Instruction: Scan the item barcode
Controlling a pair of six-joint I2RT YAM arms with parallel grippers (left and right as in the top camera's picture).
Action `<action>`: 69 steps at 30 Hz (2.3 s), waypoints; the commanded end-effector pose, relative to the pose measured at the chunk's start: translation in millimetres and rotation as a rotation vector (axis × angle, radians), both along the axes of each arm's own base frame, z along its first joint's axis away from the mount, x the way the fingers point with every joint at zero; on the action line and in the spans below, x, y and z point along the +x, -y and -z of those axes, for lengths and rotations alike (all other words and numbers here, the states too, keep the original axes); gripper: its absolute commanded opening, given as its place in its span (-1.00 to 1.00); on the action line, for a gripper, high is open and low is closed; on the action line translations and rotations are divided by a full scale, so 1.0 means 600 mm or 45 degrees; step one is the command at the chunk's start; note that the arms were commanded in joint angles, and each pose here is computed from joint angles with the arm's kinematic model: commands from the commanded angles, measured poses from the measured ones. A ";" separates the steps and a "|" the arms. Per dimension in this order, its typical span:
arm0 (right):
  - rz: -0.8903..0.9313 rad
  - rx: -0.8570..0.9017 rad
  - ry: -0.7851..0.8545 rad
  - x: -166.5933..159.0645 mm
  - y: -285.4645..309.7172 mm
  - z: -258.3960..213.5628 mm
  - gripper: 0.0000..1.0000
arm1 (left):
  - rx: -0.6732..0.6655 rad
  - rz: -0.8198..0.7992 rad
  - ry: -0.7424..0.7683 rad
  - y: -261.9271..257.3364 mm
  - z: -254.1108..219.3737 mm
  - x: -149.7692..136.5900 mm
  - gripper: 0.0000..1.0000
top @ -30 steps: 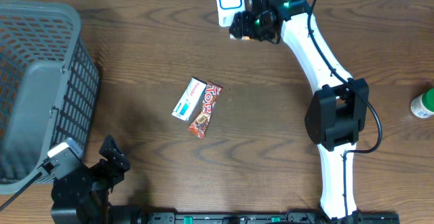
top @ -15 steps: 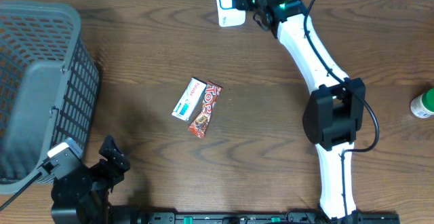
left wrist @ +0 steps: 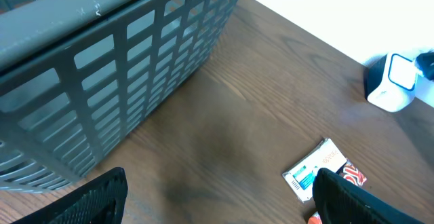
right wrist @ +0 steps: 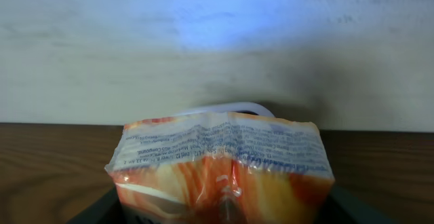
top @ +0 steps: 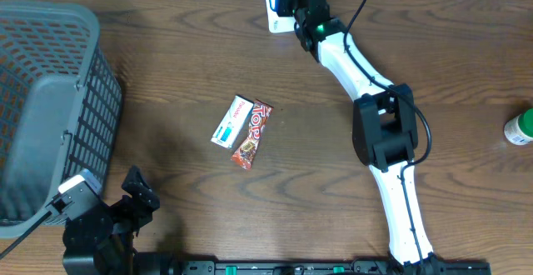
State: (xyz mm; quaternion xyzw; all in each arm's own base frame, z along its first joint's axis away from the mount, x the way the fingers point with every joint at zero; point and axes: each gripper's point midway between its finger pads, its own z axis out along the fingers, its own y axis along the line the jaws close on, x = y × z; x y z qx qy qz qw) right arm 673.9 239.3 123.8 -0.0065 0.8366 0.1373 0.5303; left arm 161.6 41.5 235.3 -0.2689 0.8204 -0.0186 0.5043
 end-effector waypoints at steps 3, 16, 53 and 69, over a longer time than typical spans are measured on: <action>0.032 -0.112 0.035 0.005 0.001 0.015 0.22 | -0.009 -0.020 0.013 -0.003 -0.004 -0.003 0.75; 0.040 -0.177 -0.041 -0.018 0.008 -0.018 0.18 | -0.010 -0.020 0.013 -0.003 -0.004 -0.003 0.75; 1.211 -0.053 -1.479 -0.534 0.765 0.113 0.50 | -0.009 -0.020 0.013 -0.003 -0.004 -0.003 0.75; 0.354 0.435 -1.136 -0.372 0.524 -0.142 0.99 | -0.009 -0.020 0.013 -0.003 -0.004 -0.003 0.75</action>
